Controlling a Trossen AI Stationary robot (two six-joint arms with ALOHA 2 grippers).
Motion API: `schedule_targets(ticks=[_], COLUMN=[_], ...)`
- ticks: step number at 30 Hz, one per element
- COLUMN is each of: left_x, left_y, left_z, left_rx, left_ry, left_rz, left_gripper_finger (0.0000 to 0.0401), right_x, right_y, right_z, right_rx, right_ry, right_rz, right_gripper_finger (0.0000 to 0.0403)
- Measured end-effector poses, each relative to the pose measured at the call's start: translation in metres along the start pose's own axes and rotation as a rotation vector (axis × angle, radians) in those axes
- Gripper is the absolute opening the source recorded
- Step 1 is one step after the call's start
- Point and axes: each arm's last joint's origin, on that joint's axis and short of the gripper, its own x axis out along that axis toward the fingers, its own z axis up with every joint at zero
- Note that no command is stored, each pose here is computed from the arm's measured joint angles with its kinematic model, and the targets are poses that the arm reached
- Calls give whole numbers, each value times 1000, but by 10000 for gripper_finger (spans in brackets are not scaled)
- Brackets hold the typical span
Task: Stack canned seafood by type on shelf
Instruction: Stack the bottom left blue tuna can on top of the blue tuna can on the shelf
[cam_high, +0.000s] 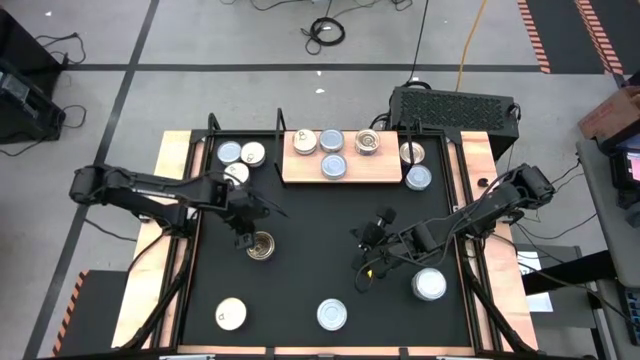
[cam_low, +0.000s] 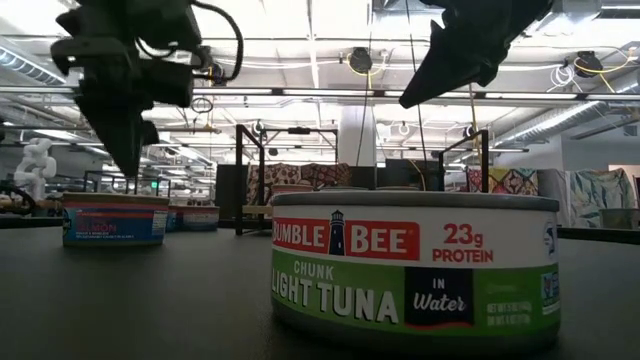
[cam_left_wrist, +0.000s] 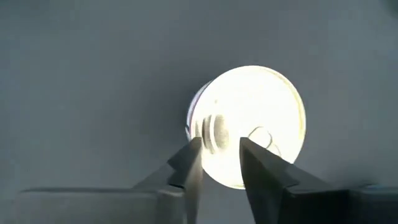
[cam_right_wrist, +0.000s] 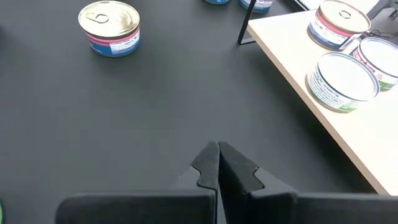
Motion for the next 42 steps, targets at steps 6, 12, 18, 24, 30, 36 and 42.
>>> schedule_targets(ticks=[6, 12, 18, 24, 30, 36, 42], left_x=[10, 13, 26, 40, 42, 41, 42], left_y=[1, 1, 1, 1, 1, 0, -2], left_z=[7, 7, 9, 12, 12, 12, 12], left_rx=[17, 6, 6, 45, 64, 62, 54], left_ry=[41, 68, 120, 169, 177, 181, 203], left_rz=[29, 9, -30, -89, -113, -132, -213], left_gripper_finger=[191, 255, 258, 227, 150, 71, 8], right_x=[0, 0, 0, 0, 0, 0, 0], right_y=[-1, -2, -2, -2, -2, -2, -2], right_z=[-1, -2, -3, -3, -3, -4, -4], right_rx=[-11, -21, -25, -24, -27, -27, -27], right_ry=[11, 21, 25, 25, 30, 31, 31], right_rz=[-7, -13, -16, -16, -19, -20, -20], right_gripper_finger=[0, 0, 0, 0, 0, 0, 0])
